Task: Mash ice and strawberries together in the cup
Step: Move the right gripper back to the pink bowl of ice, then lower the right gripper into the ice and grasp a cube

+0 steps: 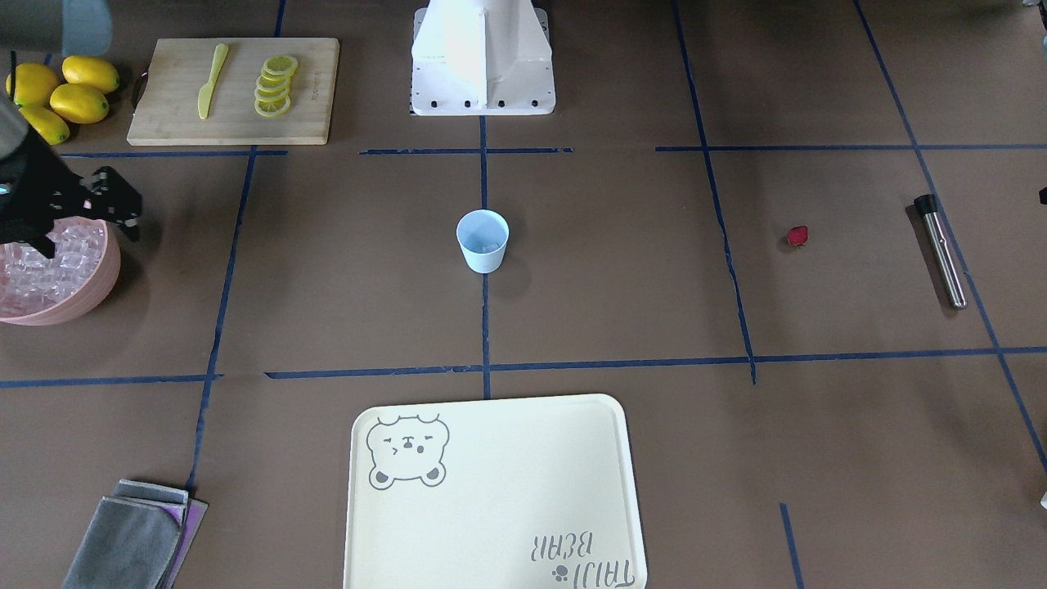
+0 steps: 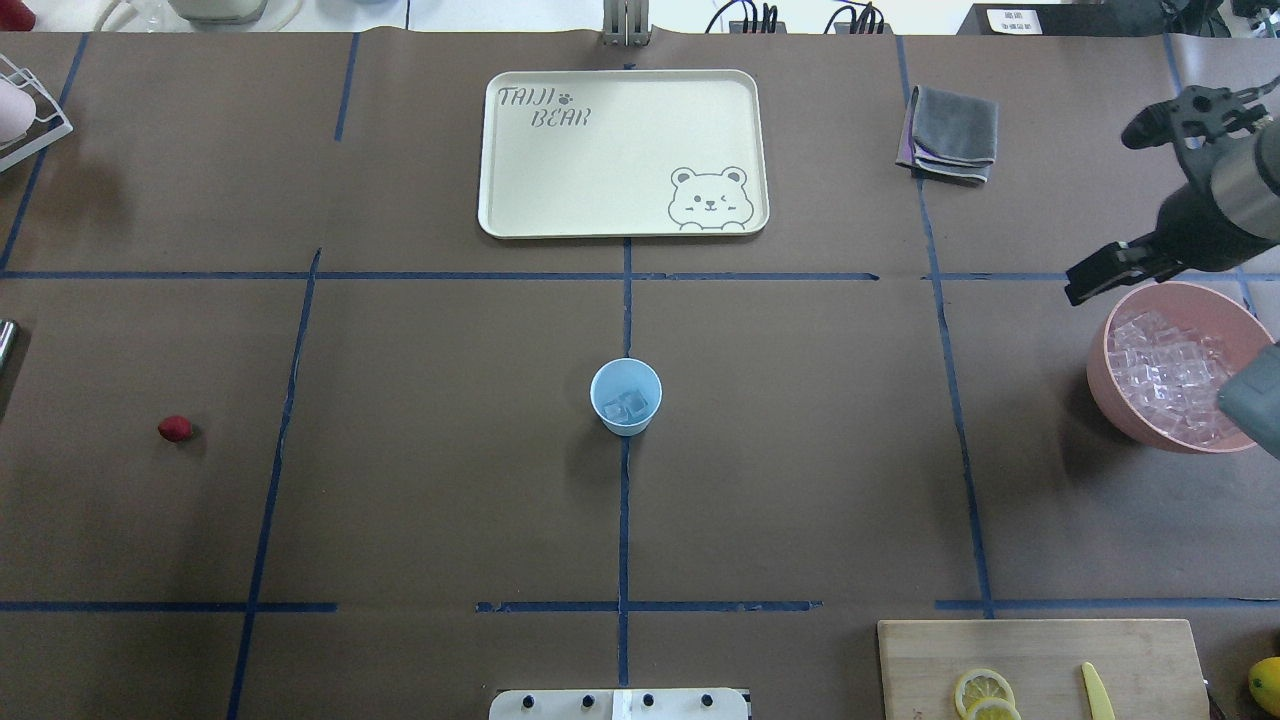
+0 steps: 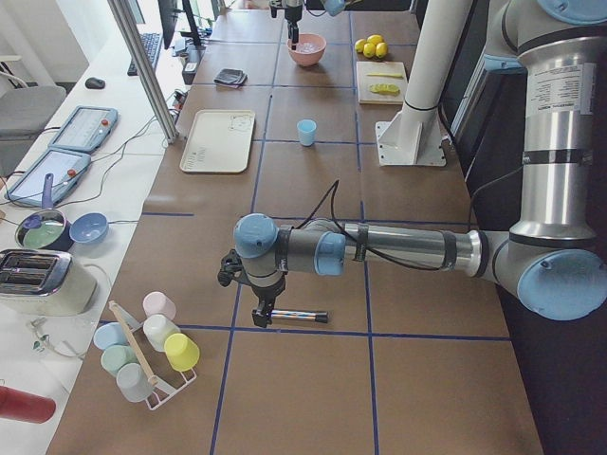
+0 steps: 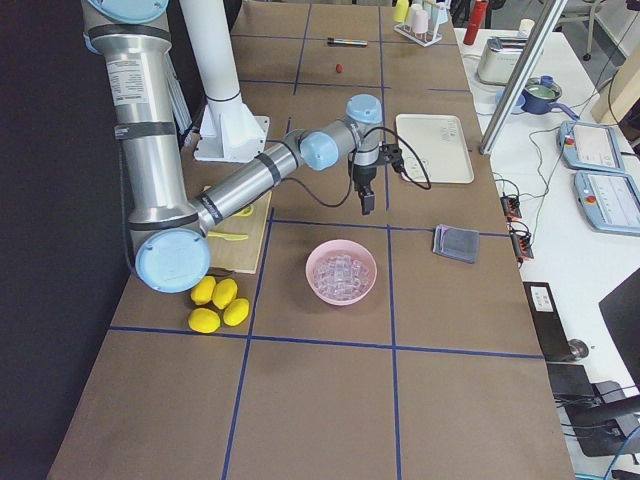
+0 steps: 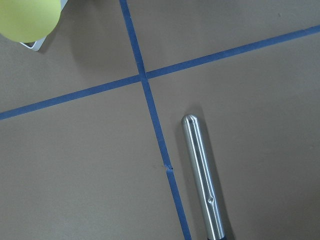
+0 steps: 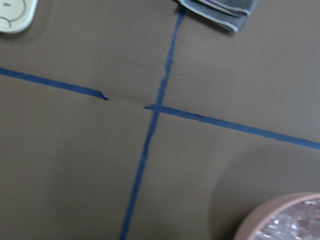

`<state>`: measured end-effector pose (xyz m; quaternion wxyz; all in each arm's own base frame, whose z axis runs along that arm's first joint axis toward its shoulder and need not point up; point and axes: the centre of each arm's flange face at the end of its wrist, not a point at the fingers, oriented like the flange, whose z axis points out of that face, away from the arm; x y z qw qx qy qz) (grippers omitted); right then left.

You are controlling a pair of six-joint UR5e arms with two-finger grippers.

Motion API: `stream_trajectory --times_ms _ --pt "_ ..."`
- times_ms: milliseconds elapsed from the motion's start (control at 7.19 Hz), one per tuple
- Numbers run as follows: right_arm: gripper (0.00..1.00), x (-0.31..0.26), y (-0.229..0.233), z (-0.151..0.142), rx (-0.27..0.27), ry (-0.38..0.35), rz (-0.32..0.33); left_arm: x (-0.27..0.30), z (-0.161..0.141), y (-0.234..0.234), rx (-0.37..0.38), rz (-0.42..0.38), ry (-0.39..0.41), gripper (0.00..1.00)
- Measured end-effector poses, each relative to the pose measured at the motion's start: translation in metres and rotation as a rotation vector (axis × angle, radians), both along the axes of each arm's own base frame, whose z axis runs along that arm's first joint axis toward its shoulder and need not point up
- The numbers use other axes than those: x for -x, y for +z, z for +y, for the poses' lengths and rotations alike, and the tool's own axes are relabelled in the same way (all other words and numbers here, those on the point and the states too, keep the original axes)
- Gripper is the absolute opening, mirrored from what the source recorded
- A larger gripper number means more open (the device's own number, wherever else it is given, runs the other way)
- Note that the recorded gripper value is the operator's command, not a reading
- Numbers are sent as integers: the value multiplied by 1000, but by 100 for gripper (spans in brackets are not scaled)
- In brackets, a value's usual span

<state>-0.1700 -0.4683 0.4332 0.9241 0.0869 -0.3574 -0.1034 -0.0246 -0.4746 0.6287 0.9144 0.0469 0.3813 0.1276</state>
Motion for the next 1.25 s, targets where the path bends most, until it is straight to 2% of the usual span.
stream_trajectory --times_ms 278,556,1252 --pt "92 -34 81 30 -27 -19 5 0 0 -2 -5 0 0 100" --pt "88 -40 128 36 -16 -15 20 0 0 -4 -9 1 0 100" --pt "75 -29 152 36 18 -24 49 0 0 -4 -7 1 0 100"
